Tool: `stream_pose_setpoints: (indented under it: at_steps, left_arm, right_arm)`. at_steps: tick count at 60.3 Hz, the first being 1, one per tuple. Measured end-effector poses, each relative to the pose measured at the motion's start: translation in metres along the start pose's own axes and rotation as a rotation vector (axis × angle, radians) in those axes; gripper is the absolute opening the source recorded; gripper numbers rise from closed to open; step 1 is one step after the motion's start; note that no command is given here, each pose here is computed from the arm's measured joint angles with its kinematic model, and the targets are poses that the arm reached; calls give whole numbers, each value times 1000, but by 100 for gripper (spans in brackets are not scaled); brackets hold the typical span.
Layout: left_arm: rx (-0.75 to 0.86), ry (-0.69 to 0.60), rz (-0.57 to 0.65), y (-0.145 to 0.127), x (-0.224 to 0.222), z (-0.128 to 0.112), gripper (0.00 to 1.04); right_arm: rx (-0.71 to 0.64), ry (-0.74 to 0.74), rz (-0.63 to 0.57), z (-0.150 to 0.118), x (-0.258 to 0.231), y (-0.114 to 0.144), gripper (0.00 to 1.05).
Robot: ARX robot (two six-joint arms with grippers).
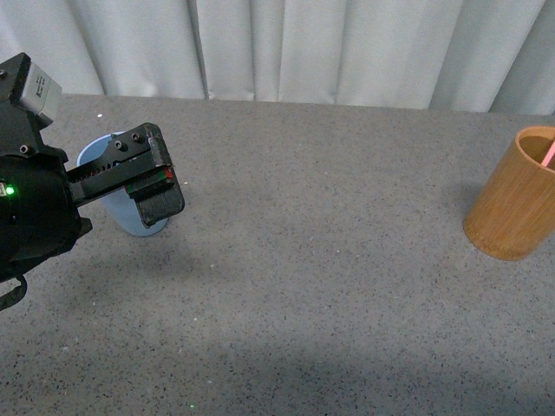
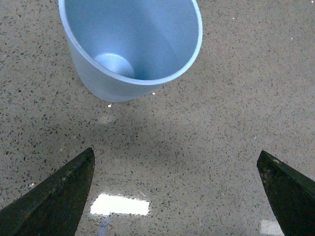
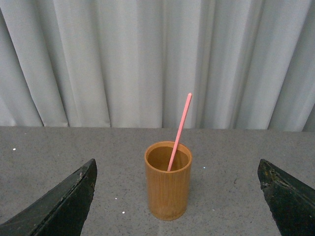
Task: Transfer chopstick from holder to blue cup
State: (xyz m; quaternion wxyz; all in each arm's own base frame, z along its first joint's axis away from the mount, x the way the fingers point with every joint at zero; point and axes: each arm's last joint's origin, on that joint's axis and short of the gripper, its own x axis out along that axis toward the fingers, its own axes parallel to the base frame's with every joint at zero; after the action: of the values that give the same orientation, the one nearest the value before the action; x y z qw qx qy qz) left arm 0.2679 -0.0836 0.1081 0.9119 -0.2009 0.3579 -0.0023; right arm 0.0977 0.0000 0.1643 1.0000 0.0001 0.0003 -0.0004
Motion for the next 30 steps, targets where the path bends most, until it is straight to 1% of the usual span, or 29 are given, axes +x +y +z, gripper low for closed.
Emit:
stream_pose_setpoints:
  at_steps: [14, 30]
  left_arm:
    - [-53, -29, 18, 2, 7, 12, 98]
    - [-110, -52, 78, 10, 16, 23, 98]
  right_arm:
    - [0, 0, 0, 0, 0, 0, 95]
    - [0, 0, 0, 0, 0, 0, 95]
